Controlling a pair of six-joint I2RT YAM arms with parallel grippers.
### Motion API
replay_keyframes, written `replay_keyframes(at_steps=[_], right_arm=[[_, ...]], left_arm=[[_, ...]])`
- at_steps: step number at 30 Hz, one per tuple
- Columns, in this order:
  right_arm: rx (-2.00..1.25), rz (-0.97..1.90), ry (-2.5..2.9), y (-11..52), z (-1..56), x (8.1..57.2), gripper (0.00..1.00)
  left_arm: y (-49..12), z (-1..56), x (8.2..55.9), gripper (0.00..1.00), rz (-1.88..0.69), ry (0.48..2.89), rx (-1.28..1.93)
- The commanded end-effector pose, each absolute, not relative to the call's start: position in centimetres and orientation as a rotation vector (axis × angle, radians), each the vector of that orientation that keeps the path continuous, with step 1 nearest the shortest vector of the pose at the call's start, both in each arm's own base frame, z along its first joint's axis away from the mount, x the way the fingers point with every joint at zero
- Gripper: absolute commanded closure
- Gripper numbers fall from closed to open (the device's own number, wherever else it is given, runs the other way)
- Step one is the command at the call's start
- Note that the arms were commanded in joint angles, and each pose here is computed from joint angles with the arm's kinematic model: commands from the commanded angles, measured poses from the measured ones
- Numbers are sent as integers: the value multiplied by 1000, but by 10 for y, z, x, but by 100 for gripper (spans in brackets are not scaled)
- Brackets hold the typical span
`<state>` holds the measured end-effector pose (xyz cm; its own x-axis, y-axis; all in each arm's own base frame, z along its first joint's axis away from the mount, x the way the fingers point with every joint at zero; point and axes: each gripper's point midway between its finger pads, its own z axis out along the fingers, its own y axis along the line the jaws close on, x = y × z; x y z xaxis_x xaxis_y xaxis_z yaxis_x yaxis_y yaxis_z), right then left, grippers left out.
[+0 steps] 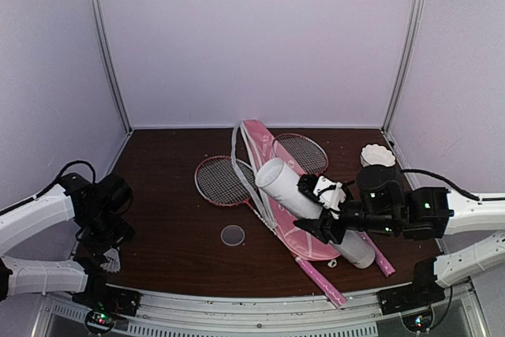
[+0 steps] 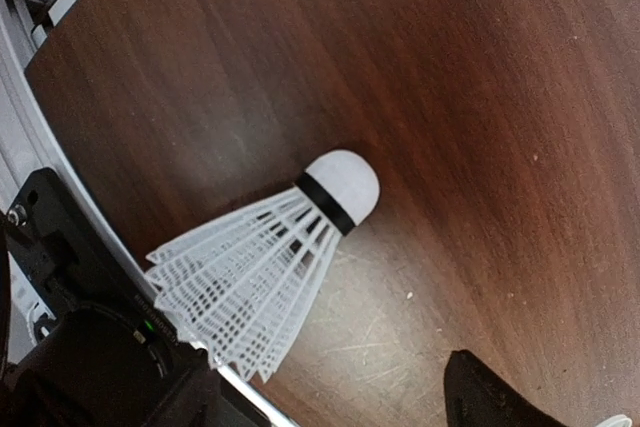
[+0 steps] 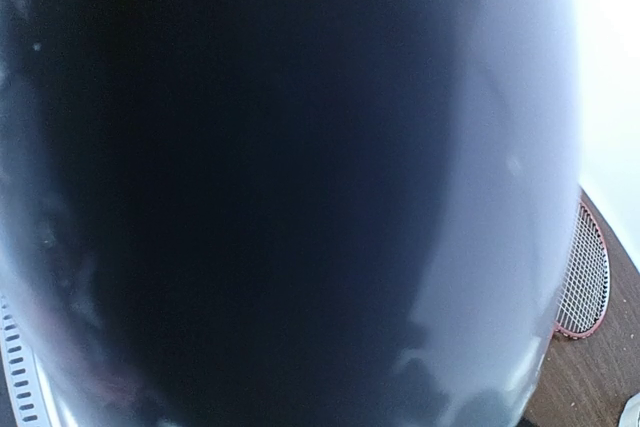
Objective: Pack up the badminton gear
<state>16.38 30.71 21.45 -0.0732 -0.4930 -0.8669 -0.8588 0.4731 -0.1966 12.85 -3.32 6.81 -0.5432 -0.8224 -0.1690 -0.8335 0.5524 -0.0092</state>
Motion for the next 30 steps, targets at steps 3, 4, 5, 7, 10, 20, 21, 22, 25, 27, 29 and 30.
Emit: replay_keyframes(at_steps=[3,4,5,7,10,20,21,22,25,27,29,30], right_arm=[[-1115,446,1709,304,224,169,63],[-1114,445,1709,304,225,169,63],[-1116,443,1711,304,224,170,63],[-1121,444,1710,305,223,169,63],[-1125,441,1716,305,221,170,63],[-1126,436,1720,305,222,170,63],[-1126,436,1720,305,222,170,63],[-1124,437,1720,305,223,170,63],[-1122,438,1722,304,223,170,63],[-1115,440,1725,304,223,170,63],[-1117,444,1730,304,221,170,63],[-1118,445,1732,304,220,170,63]], left_arm=[[-29,56,148,32,86,2562,-1416],[-26,56,150,38,97,2551,-1415],[-23,55,151,43,113,2540,-1413],[-21,53,156,51,120,2524,-1401],[-17,48,160,64,151,2514,-1398],[1,40,174,89,211,2433,-1388],[3,43,177,92,214,2426,-1363],[4,48,181,95,213,2415,-1339],[4,68,199,100,176,2391,-1201],[1,85,215,100,137,2381,-1068],[-8,102,233,100,93,2392,-898],[-16,111,243,100,57,2401,-814]])
